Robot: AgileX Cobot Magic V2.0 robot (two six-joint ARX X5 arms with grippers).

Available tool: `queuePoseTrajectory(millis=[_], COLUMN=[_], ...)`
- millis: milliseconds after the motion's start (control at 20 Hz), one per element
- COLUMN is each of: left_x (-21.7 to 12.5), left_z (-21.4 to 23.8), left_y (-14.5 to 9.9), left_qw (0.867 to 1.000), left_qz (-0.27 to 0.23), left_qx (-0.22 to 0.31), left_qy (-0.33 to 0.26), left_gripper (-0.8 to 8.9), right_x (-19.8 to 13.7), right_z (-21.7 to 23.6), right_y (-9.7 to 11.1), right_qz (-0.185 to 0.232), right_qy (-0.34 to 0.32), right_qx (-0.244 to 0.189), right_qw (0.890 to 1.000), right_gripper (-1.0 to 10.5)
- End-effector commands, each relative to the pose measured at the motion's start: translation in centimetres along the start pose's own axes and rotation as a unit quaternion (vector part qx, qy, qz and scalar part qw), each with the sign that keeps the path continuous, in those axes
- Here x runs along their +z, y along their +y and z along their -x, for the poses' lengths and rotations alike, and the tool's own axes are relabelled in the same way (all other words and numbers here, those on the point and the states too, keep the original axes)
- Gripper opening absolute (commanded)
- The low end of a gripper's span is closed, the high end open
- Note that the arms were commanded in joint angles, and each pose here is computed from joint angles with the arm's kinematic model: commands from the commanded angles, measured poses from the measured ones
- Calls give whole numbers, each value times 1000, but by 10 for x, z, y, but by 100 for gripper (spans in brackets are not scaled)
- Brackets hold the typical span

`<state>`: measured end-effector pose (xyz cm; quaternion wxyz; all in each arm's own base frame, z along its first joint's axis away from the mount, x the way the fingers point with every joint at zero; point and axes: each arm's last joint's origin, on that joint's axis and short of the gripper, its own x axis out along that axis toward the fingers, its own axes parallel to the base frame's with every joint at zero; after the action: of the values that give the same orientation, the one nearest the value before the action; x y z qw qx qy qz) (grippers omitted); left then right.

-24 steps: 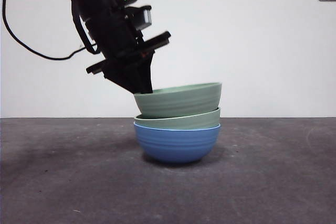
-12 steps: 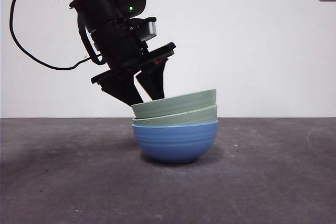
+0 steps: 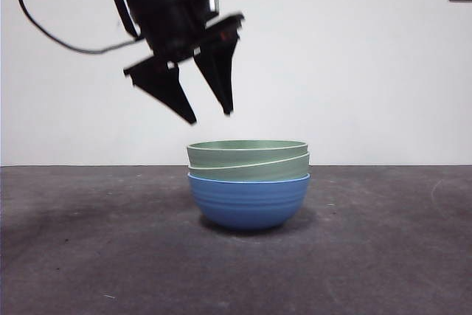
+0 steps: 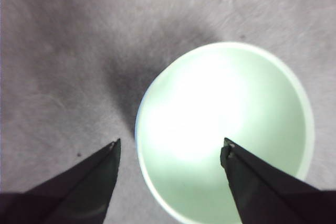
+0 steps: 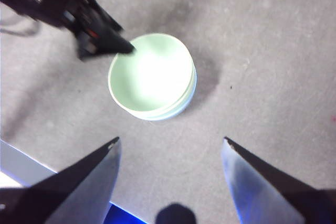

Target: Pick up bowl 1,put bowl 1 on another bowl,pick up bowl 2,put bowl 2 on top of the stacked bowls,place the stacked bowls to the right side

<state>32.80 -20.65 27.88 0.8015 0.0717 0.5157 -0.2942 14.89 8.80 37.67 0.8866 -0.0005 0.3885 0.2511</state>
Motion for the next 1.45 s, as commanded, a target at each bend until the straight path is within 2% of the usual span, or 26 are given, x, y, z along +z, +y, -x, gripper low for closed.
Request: queuePoseTrajectory(millis=[50,300,350,500,650,1000,1100,1150,1250,1300,1450], left_x=[5,-6,-12,-30,-51,-80,-83,-83,-84,-85,-85], left_z=[34,110,124,164,196,234,236,236,235,235,235], left_y=[-6,-20,-22,-29,-34,-40,-40,-40,-40,-40,-40], left_qw=[999,996,995,991,988,983,983,984,985,985,985], left_qz=[-22,-44,-46,-62,-68,-73,-72,-72,-71,-71,-71], left_qx=[1,0,0,1,1,0,0,0,0,0,0], left_qy=[-25,-82,-91,-120,-141,-170,-167,-163,-158,-158,-157], left_gripper=[326,324,324,324,324,324,324,324,324,324,324], right_x=[5,23,25,29,27,2,0,0,1,1,0], right_z=[-18,-79,-95,-144,-189,-257,-265,-266,-267,-267,-266], right_y=[-1,-4,-6,-17,-29,-46,-45,-45,-45,-45,-46], right_qz=[0,-18,-25,-68,-107,-133,-142,-145,-143,-143,-144], right_qy=[23,56,69,111,135,210,213,211,209,208,211], right_qx=[-4,-10,-10,33,31,11,34,38,39,39,38], right_qw=[1000,998,997,991,985,968,966,966,967,967,966], right_gripper=[322,329,374,419,419,414,404,377,186,144,144])
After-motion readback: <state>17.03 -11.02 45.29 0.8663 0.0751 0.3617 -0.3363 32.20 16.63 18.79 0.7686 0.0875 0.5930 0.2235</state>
